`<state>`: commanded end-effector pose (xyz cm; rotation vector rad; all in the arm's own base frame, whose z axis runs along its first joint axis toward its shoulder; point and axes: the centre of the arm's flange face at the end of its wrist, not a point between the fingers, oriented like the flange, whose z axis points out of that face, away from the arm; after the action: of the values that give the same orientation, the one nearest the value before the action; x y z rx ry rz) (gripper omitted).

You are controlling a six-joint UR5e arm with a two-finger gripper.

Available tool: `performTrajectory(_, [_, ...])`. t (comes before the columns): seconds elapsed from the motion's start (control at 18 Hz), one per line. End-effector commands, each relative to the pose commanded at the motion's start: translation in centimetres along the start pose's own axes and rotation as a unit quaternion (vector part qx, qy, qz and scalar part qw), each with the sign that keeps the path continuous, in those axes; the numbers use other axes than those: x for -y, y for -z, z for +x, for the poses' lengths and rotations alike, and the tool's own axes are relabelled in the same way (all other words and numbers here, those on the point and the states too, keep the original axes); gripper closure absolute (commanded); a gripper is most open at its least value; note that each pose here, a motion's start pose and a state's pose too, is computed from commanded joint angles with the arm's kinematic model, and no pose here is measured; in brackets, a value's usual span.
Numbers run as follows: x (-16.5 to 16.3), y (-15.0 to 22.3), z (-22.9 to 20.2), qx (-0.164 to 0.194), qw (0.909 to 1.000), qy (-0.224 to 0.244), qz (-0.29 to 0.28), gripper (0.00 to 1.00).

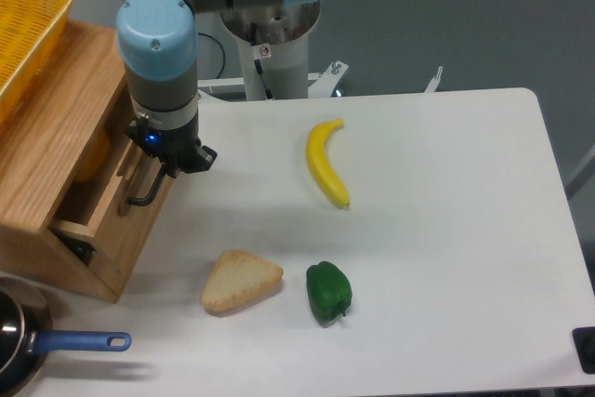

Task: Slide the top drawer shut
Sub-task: 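Push the drawer front into the cabinet with the gripper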

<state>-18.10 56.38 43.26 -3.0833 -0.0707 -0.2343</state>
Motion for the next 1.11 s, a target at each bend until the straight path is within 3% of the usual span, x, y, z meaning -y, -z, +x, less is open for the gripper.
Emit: performTrajectory(1.11, [1.4,-0.2,3.7,0.000,0.9998,-0.006,0.019,0.95])
